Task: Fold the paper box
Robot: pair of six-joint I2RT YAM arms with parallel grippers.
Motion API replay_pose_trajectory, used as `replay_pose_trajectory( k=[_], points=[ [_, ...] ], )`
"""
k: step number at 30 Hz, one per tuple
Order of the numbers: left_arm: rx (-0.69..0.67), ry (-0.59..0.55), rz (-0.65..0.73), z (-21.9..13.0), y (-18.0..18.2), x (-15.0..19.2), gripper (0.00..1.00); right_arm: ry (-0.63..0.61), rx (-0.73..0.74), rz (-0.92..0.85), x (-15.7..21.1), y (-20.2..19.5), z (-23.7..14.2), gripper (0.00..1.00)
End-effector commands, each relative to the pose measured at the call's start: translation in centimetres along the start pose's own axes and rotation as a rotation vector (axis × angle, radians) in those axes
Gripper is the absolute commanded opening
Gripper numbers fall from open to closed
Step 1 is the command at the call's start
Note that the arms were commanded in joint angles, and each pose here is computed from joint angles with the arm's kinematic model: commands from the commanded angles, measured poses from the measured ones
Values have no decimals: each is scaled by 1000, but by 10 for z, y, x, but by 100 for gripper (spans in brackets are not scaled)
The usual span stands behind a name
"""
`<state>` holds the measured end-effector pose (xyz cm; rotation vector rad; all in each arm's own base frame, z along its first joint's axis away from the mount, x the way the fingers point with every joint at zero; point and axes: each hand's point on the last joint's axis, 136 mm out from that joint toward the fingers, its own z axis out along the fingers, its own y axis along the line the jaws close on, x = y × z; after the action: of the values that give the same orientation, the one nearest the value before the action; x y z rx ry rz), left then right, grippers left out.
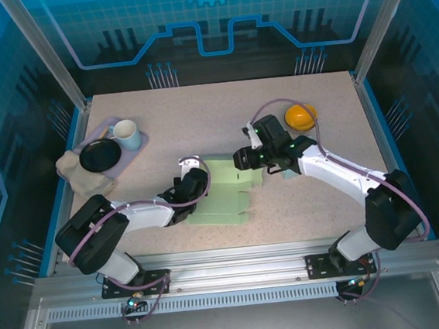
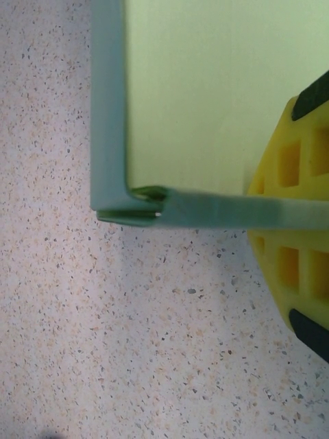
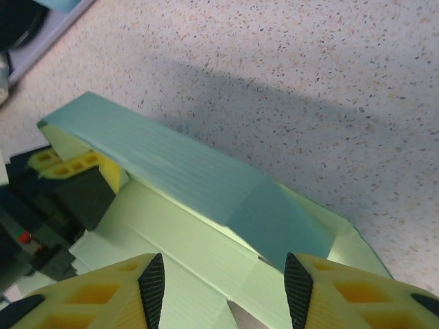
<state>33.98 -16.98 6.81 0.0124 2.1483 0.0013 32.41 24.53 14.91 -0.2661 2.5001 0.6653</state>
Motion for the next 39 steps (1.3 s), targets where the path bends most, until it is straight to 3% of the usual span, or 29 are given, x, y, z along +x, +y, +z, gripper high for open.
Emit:
replay_pose_trajectory(
  k=[1,6,16,32,39],
  points=[
    [-20,-33,-34,-1,4,-10,0,-51,-62,102,-11,5,9,52],
    [-12,-41,-46,-2,2,-12,0,-32,-69,182,-8,2,22,53],
    [18,-44,-78,-1,-6,-18,0,-65,-250,347,-17,32,31,54],
    [85,-38,-88,-3,-20,-11,0,-325,-537,588,-58,41,21,47],
    [12,-14,-73,3,-12,-9,0,-300,-395,472,-44,30,8,51]
  ],
)
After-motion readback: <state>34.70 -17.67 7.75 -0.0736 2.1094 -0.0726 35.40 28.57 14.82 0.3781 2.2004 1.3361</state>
